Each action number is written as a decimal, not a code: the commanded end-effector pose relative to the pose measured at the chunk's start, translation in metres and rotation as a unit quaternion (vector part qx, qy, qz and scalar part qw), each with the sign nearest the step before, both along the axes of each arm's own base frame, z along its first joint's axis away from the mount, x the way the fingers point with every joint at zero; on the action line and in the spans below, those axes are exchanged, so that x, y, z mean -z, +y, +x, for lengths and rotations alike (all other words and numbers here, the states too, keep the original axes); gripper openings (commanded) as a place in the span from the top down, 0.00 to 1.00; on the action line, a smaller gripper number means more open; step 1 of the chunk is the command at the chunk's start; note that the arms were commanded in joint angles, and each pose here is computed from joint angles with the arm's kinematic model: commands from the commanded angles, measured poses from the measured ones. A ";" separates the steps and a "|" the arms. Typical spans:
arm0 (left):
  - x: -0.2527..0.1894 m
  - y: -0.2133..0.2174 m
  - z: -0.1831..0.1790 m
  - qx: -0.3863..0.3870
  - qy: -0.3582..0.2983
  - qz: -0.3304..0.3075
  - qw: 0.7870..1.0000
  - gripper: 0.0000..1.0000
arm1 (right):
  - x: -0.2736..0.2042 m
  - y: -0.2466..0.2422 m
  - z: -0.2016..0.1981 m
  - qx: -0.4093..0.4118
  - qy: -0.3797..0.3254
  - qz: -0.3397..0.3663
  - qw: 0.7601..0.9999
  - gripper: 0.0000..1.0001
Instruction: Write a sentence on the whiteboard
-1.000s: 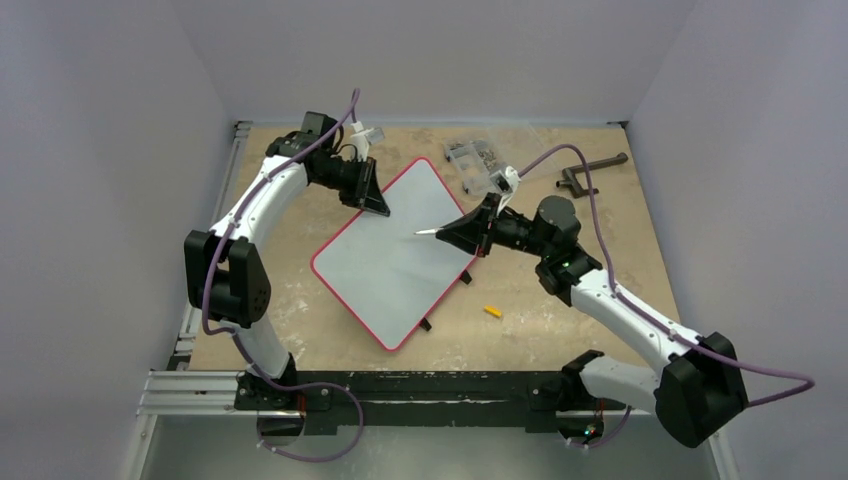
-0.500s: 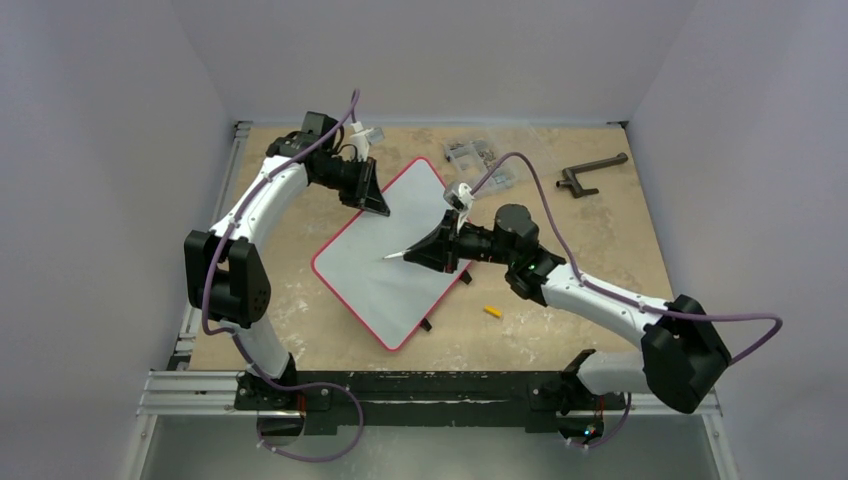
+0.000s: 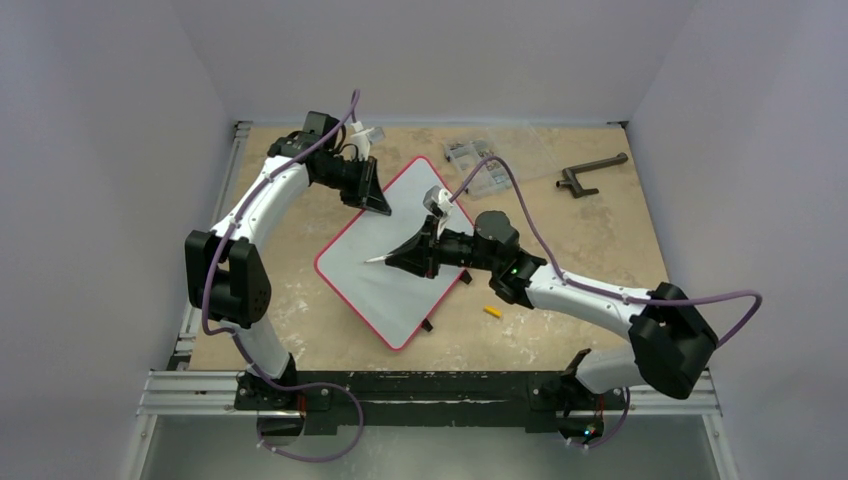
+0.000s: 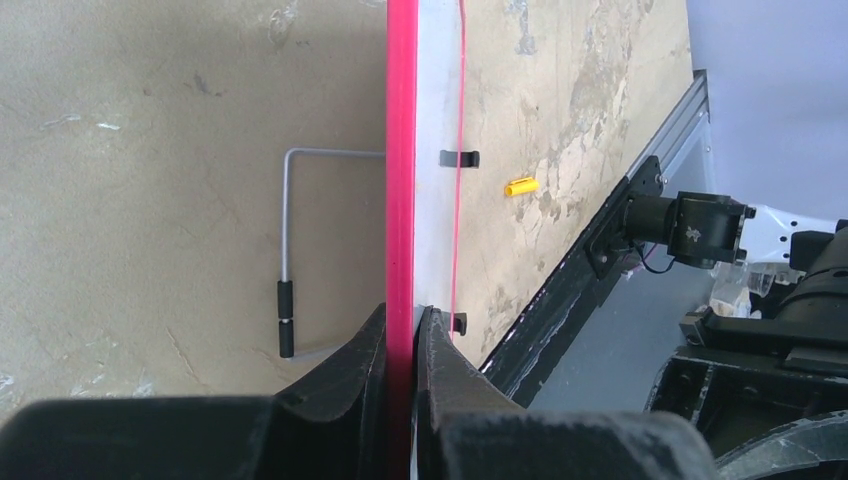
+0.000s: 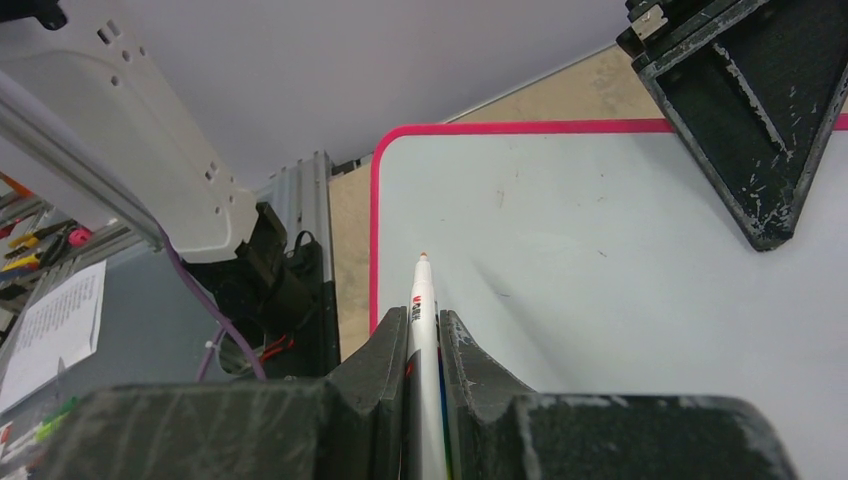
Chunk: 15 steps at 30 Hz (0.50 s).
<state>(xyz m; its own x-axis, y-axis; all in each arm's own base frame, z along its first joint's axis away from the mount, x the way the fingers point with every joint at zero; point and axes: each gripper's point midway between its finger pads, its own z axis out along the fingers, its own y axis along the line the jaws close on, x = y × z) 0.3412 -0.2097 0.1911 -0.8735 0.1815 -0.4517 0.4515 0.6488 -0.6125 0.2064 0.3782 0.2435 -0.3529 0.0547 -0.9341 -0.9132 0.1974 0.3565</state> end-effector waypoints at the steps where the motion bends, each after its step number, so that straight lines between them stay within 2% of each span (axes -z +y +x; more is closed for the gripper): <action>1: 0.021 0.022 0.020 -0.032 -0.043 0.099 0.994 1.00 | -0.039 0.011 0.009 0.014 -0.054 0.040 0.998 1.00; 15: 0.021 0.021 0.021 -0.033 -0.040 0.097 0.994 1.00 | -0.040 0.031 0.009 -0.008 -0.059 0.039 0.997 1.00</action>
<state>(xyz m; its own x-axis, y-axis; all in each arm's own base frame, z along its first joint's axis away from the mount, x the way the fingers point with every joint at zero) 0.3423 -0.2102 0.1910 -0.8813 0.1667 -0.4421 0.4331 0.6593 -0.6146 0.2116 0.3984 0.2512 -0.3215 0.0621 -0.9449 -0.9270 0.1830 0.3274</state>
